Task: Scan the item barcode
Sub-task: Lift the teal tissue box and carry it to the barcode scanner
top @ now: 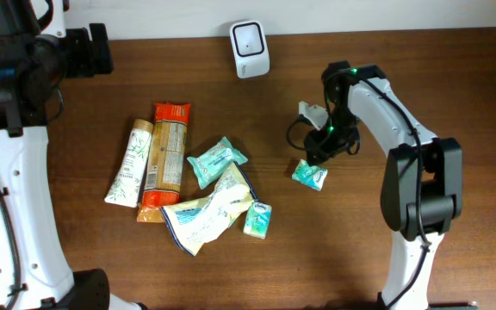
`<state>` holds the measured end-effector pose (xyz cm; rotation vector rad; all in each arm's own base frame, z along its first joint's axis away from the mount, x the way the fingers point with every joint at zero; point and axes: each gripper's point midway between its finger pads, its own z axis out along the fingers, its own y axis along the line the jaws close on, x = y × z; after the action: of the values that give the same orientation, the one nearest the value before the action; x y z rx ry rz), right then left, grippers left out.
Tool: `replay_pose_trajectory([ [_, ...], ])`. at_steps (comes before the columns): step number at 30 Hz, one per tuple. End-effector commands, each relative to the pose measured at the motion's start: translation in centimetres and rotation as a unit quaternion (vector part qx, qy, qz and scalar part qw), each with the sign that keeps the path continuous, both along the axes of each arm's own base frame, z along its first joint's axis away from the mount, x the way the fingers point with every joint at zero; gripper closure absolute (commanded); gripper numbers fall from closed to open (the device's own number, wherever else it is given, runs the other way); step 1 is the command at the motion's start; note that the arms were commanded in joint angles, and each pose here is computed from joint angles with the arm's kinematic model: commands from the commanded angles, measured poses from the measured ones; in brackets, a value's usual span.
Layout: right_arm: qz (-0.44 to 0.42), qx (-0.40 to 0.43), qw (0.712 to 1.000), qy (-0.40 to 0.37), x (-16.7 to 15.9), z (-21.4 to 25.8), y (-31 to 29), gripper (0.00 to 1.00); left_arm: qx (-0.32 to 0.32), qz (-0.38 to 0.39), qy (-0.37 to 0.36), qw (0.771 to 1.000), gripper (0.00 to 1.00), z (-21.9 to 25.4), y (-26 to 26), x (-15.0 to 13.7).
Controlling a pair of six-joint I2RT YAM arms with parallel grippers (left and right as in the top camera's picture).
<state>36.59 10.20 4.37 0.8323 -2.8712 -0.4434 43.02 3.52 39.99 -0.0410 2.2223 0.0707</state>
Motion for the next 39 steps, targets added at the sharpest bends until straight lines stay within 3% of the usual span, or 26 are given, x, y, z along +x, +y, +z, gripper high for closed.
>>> replay_pose_trajectory([
  [1, 0.006, 0.034, 0.999, 0.019, -0.8, -0.7, -0.8, 0.47, 0.007, -0.001, -0.009, 1.000, 0.01, 0.8, 0.1, -0.3],
  [3, 0.022, 0.077, 0.997, 0.022, -1.4, -1.0, 0.1, 0.51, 0.007, -0.001, -0.009, 1.000, 0.01, 0.8, 0.1, -0.3],
  [8, 0.024, 0.088, 0.995, 0.041, -3.5, -3.8, 0.9, 0.53, 0.007, -0.001, -0.009, 1.000, 0.01, 0.8, 0.1, -0.3],
  [13, -0.068, 0.078, 0.991, 0.082, -4.0, -3.9, 0.9, 0.96, 0.007, -0.001, -0.009, 1.000, 0.01, 0.8, 0.1, -0.3],
  [16, -0.100, 0.170, 0.976, 0.093, -3.3, -0.8, 3.7, 0.96, 0.007, -0.001, -0.009, 1.000, 0.01, 0.8, 0.1, -0.3],
  [17, -0.109, 0.264, 0.955, 0.084, -2.4, 2.9, 6.1, 0.96, 0.007, -0.001, -0.009, 1.000, 0.01, 0.8, 0.1, -0.3],
  [18, -0.111, 0.294, 0.946, 0.082, -2.2, 4.2, 6.8, 0.96, 0.007, -0.001, -0.009, 1.000, 0.01, 0.8, 0.1, -0.3],
  [23, -0.106, 0.530, 0.840, 0.054, -0.9, 16.2, 10.3, 0.96, 0.007, -0.001, -0.009, 1.000, 0.01, 0.8, 0.1, -0.3],
  [25, -0.112, 0.586, 0.800, 0.064, -0.8, 18.7, 10.5, 0.96, 0.007, -0.001, -0.009, 1.000, 0.01, 0.8, 0.1, -0.3],
  [30, -0.126, 0.582, 0.799, 0.081, -1.3, 21.6, 10.4, 0.96, 0.007, -0.001, -0.009, 1.000, 0.01, 0.8, 0.1, -0.3],
  [35, -0.104, 0.594, 0.798, 0.019, -4.4, 29.6, 8.8, 0.96, 0.007, -0.001, -0.009, 1.000, 0.01, 0.8, 0.1, -0.3],
  [39, -0.111, 0.598, 0.794, -0.021, -5.7, 32.5, 6.9, 0.96, 0.007, -0.001, -0.009, 1.000, 0.01, 0.8, 0.1, -0.3],
])
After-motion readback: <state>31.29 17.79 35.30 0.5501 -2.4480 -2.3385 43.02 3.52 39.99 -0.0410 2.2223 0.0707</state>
